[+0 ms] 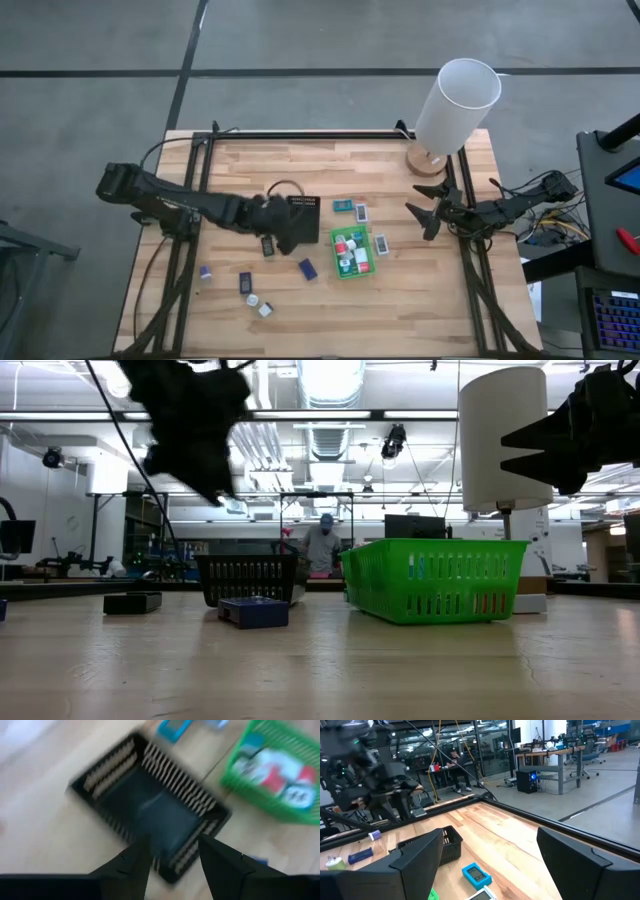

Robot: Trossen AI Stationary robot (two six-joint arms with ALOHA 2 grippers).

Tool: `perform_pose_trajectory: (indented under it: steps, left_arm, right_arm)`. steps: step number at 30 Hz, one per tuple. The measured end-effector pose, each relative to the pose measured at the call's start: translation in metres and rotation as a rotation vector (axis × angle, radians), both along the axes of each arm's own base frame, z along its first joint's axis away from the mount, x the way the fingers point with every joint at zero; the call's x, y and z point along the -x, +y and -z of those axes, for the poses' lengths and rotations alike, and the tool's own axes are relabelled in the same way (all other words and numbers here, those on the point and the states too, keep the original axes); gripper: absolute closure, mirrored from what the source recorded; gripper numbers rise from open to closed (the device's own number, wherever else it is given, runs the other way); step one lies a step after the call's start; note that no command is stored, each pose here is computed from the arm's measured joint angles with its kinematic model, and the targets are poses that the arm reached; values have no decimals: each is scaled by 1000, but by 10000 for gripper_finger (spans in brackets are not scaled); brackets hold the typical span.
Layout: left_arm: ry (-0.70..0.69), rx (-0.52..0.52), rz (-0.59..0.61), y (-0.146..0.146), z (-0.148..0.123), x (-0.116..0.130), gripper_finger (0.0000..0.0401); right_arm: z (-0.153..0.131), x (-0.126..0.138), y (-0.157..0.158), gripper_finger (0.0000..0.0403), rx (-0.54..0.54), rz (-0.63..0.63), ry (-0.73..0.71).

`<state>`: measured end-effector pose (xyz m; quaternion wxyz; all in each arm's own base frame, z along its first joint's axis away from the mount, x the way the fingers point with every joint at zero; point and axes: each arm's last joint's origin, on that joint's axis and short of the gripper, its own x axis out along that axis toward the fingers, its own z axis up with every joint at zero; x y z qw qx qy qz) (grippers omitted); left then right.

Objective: Pick & Place Office items
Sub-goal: Put the violet charger adapter into the green bin

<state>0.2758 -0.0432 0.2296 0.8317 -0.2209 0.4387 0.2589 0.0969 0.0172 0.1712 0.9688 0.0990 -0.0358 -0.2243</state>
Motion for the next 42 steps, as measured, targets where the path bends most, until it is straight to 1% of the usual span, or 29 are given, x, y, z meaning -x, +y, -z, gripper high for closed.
perform_pose_trajectory:
  steps: [3, 8, 12, 14, 17, 20, 23, 27, 33, 38, 40, 42]
  left_arm:
    - [46, 2, -100, -20, 4, 14, 229]
    - [29, -49, -257, -46, 3, 35, 229]
    - [28, -26, -382, -58, 3, 50, 231]
    - [36, -12, -421, -62, 3, 56, 231]
    - [40, 17, -435, -71, 4, 62, 232]
    - [66, 82, -488, -79, 5, 70, 229]
    - [95, 133, -513, -89, 8, 78, 229]
    - [103, 163, -555, -101, 9, 90, 229]
    - [131, 155, -543, -112, 9, 105, 229]
    - [166, 152, -559, -118, 9, 116, 229]
    - [166, 141, -537, -120, 9, 119, 229]
    - [139, 102, -478, -120, 9, 119, 230]
  right_arm:
    - [0, 0, 0, 80, 0, 0, 1]
    - [0, 0, 0, 85, 0, 0, 1]
    - [0, 0, 0, 89, 0, 0, 1]
    - [0, 0, 0, 90, 0, 0, 1]
    - [0, 0, 0, 92, 0, 0, 1]
    - [0, 0, 0, 91, 0, 0, 1]
    - [0, 0, 0, 87, 0, 0, 1]
    - [0, 0, 0, 82, 0, 0, 1]
    - [0, 0, 0, 83, 0, 0, 0]
    - [0, 0, 0, 89, 0, 0, 0]
    - [0, 0, 0, 91, 0, 0, 1]
    - [0, 0, 0, 92, 1, 0, 1]
